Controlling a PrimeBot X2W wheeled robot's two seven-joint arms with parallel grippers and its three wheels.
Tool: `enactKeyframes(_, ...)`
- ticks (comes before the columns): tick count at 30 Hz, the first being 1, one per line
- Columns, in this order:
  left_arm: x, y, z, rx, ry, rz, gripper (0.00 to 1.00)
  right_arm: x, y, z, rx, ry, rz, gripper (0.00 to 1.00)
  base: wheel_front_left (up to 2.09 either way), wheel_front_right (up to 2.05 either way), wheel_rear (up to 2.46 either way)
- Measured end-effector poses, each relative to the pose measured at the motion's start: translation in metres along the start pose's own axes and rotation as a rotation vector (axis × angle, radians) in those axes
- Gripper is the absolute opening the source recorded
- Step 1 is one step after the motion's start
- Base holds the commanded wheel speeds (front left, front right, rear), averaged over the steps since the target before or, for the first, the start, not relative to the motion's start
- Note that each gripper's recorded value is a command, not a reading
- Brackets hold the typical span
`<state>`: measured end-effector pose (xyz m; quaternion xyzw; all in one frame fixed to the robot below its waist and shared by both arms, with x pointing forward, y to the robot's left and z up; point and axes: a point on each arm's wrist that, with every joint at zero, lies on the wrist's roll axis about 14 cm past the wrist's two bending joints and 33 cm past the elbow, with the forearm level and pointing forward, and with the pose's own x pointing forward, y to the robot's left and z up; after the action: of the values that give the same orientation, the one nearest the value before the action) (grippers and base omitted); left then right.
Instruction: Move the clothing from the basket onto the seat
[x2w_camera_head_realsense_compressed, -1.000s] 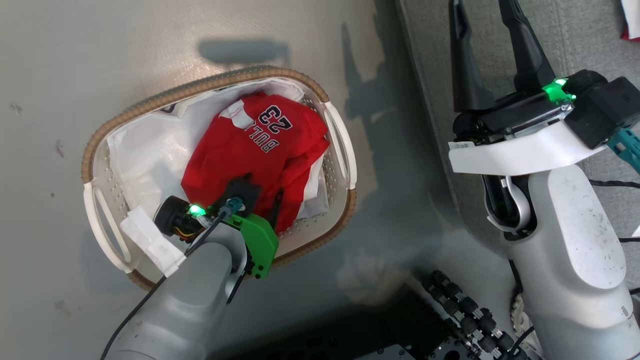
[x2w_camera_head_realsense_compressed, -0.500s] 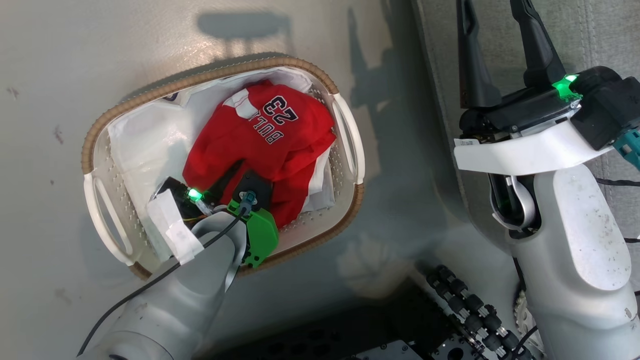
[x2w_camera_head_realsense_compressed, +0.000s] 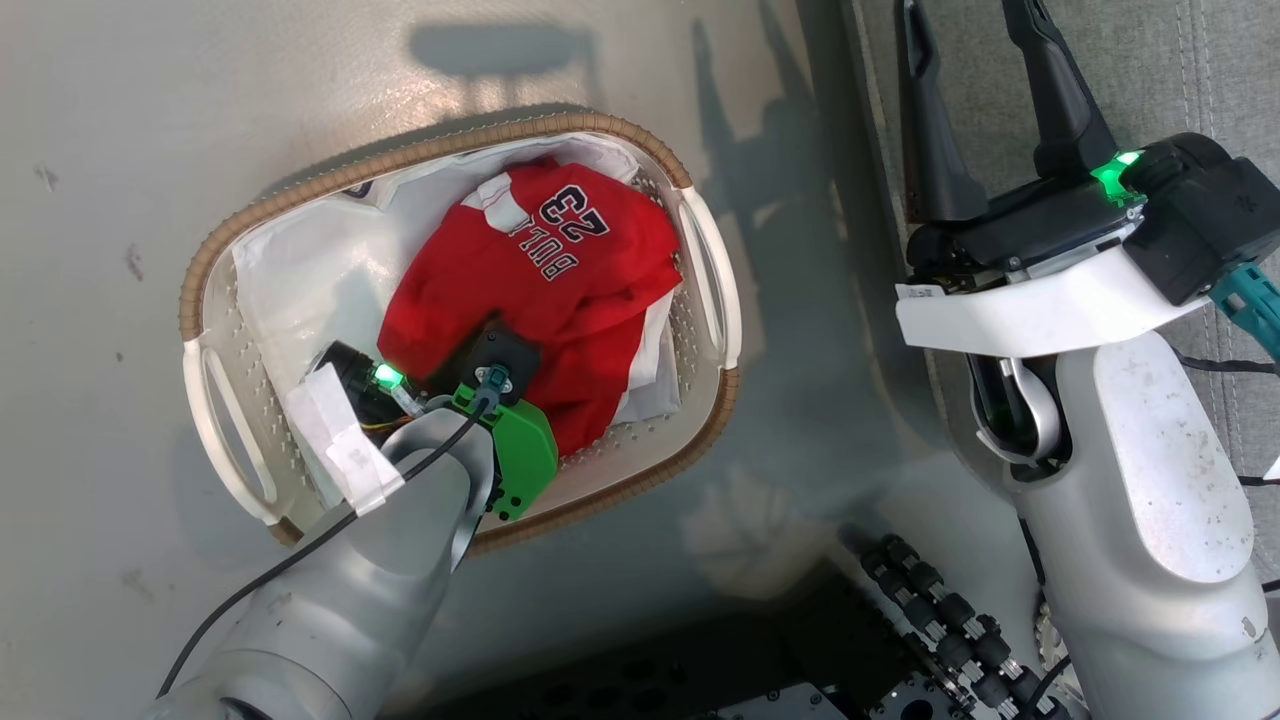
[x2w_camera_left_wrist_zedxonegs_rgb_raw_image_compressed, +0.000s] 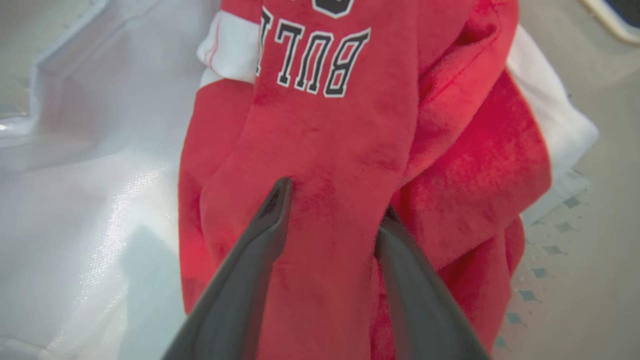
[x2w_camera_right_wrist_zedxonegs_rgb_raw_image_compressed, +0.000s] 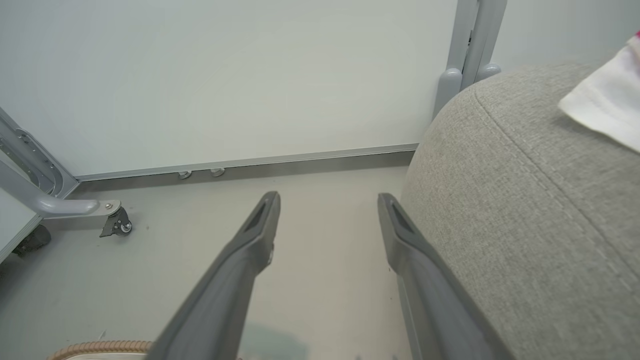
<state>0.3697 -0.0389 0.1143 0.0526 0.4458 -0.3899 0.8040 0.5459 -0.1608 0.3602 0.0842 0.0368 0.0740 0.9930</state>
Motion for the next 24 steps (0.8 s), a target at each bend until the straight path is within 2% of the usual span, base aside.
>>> enactKeyframes(11,-0.003,-0.002,0.037,-0.086,-0.09,0.009,0.0,-0.001,0.002,0.022,0.001,-0.035,0.003,1.0,0.0,0.0,0.0)
enactKeyframes(17,-0.022,0.0,0.058,-0.154,-0.168,0.038,0.0,-0.004,0.012,0.04,0.009,-0.056,0.023,1.0,0.0,0.0,0.0)
enactKeyframes(24,-0.053,-0.005,0.085,-0.171,-0.268,0.06,0.0,-0.018,0.02,0.057,0.008,-0.061,0.027,1.0,0.0,0.0,0.0)
